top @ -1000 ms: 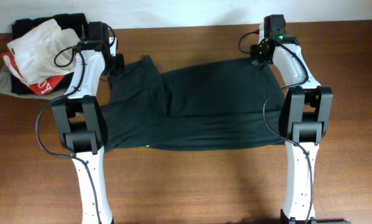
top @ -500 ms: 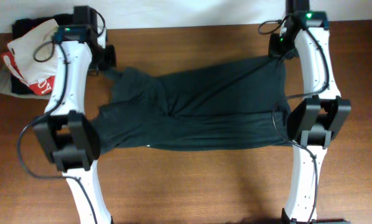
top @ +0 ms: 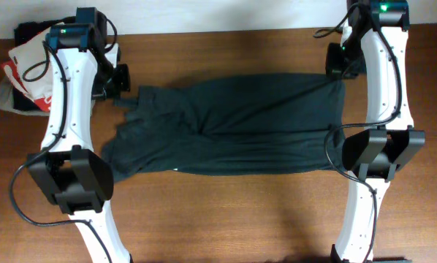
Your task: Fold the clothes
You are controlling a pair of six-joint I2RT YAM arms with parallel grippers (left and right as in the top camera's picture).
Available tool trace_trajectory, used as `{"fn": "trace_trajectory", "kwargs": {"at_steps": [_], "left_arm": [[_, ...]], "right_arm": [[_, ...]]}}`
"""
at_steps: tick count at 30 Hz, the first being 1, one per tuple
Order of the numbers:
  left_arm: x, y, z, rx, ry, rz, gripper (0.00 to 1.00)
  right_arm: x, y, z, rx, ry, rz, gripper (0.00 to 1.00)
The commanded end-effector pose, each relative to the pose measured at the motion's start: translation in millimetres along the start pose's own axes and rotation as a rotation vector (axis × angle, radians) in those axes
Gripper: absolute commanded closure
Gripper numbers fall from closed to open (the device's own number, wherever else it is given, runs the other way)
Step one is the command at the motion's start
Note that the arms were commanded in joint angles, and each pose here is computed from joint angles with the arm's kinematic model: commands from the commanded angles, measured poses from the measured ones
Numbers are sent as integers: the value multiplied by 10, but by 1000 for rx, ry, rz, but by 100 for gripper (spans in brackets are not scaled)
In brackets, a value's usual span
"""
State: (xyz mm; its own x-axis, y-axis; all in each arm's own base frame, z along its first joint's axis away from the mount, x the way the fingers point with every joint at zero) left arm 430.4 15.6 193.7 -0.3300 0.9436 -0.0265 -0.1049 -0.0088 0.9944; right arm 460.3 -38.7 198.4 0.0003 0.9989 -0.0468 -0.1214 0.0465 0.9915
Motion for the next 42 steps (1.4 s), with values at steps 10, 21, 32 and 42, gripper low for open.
{"fn": "trace_trajectory", "kwargs": {"at_steps": [10, 21, 32, 42], "left_arm": [[611, 48, -259, 115, 139, 208, 99], [706, -558, -754, 366, 121, 269, 100], [800, -1032, -1153, 496, 109, 308, 99], [780, -1082, -1177, 501, 114, 291, 74]], "right_arm": [[-43, 740, -281, -117, -32, -28, 96], [-104, 48, -752, 199, -45, -15, 96], [-368, -259, -1066, 339, -94, 56, 96], [-335, -337, -1118, 366, -93, 67, 44]]}}
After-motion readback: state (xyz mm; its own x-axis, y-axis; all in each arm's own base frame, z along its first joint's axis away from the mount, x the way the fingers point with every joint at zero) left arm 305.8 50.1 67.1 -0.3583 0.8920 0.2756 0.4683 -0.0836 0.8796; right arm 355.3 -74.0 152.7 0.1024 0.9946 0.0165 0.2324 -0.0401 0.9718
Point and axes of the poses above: each gripper's point midway between its finger pads, its own y axis back along the fingers, its own x axis along the line the jaws close on, z = x × y, the point moved 3 cm from there along y, back along the fingers, and after that the axes turned 13 degrees about y, right-handed, at the moved point
